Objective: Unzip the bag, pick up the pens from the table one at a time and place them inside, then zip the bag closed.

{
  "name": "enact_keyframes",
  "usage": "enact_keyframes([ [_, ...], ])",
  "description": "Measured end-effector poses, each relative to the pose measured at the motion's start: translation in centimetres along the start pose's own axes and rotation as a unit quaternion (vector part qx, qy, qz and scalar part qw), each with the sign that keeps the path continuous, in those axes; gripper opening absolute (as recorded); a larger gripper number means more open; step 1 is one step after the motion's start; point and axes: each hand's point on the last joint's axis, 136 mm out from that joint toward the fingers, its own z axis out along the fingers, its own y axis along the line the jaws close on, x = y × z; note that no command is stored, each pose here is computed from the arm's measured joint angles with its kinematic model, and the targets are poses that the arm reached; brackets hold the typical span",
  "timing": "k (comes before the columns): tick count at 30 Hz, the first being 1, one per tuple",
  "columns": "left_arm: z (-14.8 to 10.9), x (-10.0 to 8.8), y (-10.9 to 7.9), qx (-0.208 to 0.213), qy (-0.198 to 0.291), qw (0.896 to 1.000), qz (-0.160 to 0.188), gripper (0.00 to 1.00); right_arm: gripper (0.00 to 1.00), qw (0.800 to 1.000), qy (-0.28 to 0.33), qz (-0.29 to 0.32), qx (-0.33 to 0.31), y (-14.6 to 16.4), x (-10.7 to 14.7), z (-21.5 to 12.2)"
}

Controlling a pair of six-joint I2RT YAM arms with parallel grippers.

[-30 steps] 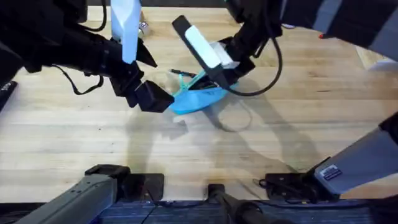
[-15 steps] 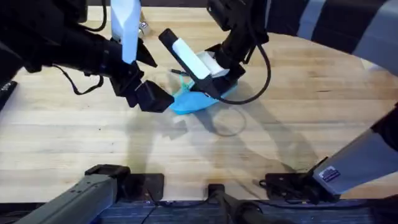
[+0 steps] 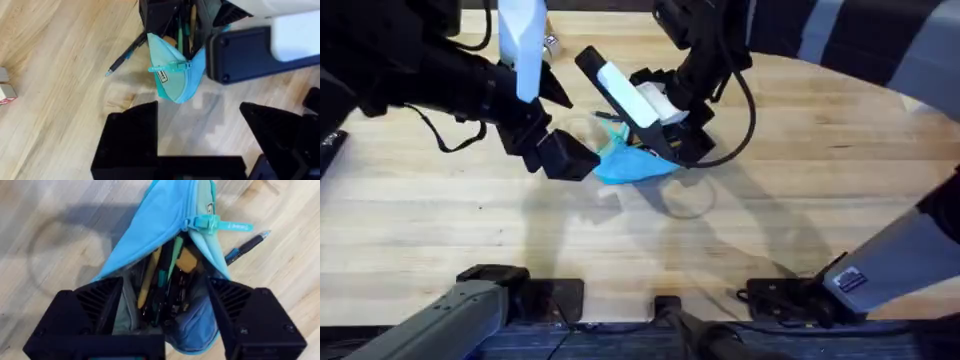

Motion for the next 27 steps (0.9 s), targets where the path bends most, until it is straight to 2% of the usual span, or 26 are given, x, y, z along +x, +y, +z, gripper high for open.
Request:
enact_keyframes([
  [4,0.0,0.0,0.0,0.000,0.000,1.000,0.000,0.993,0.997,1.000,0.000,0.017,0.000,0.0,0.0,0.0],
  [8,0.0,-0.1,0.1,-0.002,-0.002,1.000,0.002,0.993,0.996,0.998,0.001,0.060,0.014,-0.4,-0.1,-0.6],
  [13,0.0,-0.1,0.1,-0.003,-0.002,1.000,0.002,0.994,0.996,0.990,-0.003,0.127,0.054,-1.5,-0.8,-2.9],
  [17,0.0,-0.3,0.4,-0.007,-0.006,1.000,0.005,0.993,0.995,0.980,-0.012,0.179,0.092,-3.6,-1.3,-4.8],
  [22,0.0,-0.4,0.5,-0.009,-0.007,1.000,0.007,0.994,0.995,0.954,-0.036,0.254,0.155,-7.0,-1.7,-7.1],
  [27,-0.2,-0.2,0.8,-0.013,-0.008,1.000,0.001,0.993,0.995,0.912,-0.070,0.361,0.183,-8.8,-1.8,-7.9],
])
